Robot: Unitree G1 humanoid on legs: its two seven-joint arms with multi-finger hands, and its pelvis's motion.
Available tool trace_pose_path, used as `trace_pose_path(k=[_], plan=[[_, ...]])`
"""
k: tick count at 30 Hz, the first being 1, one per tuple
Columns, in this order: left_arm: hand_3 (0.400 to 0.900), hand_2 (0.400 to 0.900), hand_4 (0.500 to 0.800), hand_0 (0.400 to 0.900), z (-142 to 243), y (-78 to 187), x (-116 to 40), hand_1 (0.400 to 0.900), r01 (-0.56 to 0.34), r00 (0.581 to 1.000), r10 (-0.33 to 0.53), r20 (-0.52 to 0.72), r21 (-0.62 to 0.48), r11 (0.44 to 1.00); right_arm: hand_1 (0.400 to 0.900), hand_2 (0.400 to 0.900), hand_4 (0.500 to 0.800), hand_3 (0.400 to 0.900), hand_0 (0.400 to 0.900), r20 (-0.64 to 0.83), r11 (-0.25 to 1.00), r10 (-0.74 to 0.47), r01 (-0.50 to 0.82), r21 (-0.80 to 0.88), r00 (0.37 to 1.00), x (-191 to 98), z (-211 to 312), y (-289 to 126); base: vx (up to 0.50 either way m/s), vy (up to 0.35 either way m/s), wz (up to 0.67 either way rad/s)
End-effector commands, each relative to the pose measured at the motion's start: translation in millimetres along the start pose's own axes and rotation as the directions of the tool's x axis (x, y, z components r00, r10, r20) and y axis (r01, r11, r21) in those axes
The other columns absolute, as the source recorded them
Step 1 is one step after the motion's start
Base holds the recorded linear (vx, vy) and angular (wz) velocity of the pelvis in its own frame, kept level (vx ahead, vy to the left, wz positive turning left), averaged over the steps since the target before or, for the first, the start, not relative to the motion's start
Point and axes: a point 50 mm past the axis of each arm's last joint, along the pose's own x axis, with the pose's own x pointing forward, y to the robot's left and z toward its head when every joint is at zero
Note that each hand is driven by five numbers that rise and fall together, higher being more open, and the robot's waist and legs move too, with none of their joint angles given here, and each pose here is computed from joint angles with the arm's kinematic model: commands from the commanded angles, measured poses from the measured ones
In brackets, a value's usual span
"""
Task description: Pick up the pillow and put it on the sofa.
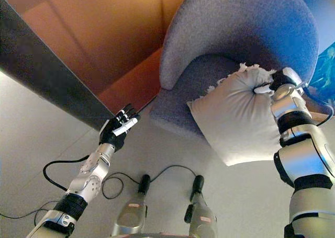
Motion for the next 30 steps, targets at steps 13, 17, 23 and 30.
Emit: trace_pose_path(k=[13,17,23,30], plan=[[0.9,0.9,0.8,0.9,62,-31,17.3,0.9,0.153,0.955,-0.163,0.249,0.059,0.987,0.9,0.9,0.8,0.9,0.9,0.025,0.972,-0.222,0.224,-0.078,0.975,-4,17,-62,0.023,0.002,0.02],[0.9,0.9,0.8,0.9,61,-28,16.6,0.9,0.147,0.958,-0.157,0.24,0.057,0.987,0.9,0.9,0.8,0.9,0.9,0.025,0.973,-0.212,0.214,-0.086,0.977,-4,14,-59,0.0,0.0,0.0],[0.9,0.9,0.8,0.9,55,-27,14.2,0.9,0.14,0.965,-0.148,0.216,0.049,0.989,0.9,0.9,0.8,0.9,0.9,0.017,0.973,-0.219,0.219,-0.077,0.976,-2,5,-54,0.031,0.0,0.01],[0.9,0.9,0.8,0.9,48,-24,11.4,0.9,0.137,0.972,-0.14,0.186,0.03,0.99,0.9,0.9,0.8,0.9,0.9,0.034,0.977,-0.207,0.208,-0.048,0.978,-2,-1,-44,0.019,0.006,0.0]])
